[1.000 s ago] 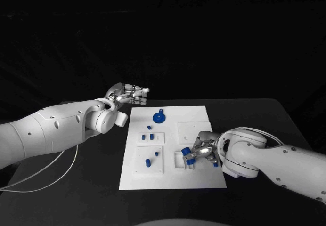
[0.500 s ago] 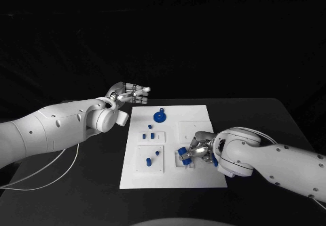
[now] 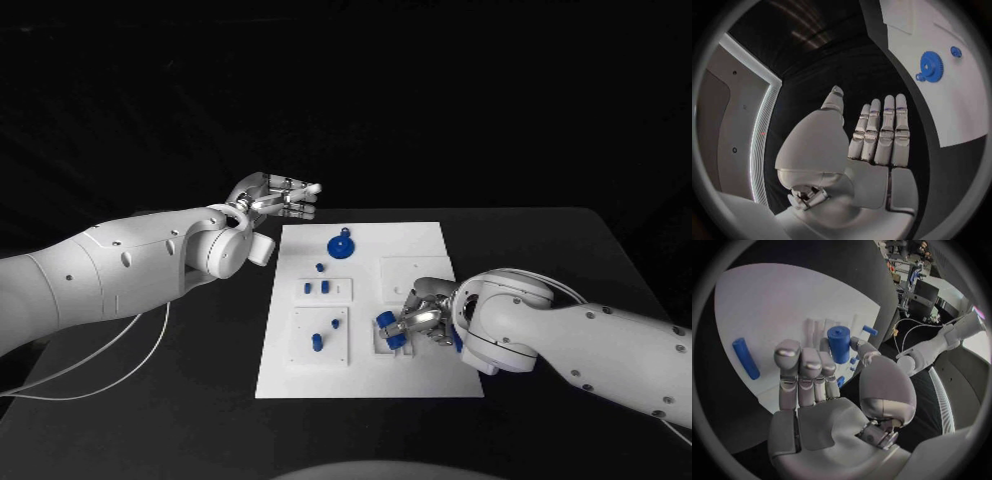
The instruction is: Assemble the parts on the task board
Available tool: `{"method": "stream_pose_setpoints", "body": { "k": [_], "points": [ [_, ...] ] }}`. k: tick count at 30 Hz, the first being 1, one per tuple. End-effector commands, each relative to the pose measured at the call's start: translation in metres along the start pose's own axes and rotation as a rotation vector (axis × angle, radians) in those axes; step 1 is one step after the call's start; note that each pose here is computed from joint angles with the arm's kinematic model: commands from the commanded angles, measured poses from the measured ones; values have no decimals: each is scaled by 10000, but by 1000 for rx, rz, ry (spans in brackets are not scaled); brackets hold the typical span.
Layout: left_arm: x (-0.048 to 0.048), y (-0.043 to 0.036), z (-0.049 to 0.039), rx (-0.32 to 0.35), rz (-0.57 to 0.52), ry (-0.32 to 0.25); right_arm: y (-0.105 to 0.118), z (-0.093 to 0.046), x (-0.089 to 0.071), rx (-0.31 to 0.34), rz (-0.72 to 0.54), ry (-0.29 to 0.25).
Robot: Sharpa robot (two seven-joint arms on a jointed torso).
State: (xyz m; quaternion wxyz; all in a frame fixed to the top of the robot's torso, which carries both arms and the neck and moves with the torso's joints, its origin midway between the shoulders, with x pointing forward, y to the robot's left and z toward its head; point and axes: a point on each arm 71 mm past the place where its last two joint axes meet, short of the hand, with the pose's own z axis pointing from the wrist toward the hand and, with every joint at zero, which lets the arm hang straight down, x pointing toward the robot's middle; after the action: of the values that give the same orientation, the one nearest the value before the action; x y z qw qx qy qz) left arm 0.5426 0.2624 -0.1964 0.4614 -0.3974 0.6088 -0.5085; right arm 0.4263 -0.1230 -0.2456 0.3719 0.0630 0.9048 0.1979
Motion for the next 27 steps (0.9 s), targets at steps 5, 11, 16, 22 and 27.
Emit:
{"method": "stream_pose_setpoints", "body": {
  "k": [5,11,16,22,27],
  "points": [
    [21,-8,4,4,-2,18,18,7,31,-2,8,25],
    [19,-7,4,3,-1,18,27,16,35,-3,10,30],
    [16,-5,4,2,0,18,41,14,44,-7,11,34],
    [10,-3,4,0,1,16,38,14,43,-6,11,36],
    [10,-3,5,0,2,17,35,15,44,-5,9,39]
  ]
}}
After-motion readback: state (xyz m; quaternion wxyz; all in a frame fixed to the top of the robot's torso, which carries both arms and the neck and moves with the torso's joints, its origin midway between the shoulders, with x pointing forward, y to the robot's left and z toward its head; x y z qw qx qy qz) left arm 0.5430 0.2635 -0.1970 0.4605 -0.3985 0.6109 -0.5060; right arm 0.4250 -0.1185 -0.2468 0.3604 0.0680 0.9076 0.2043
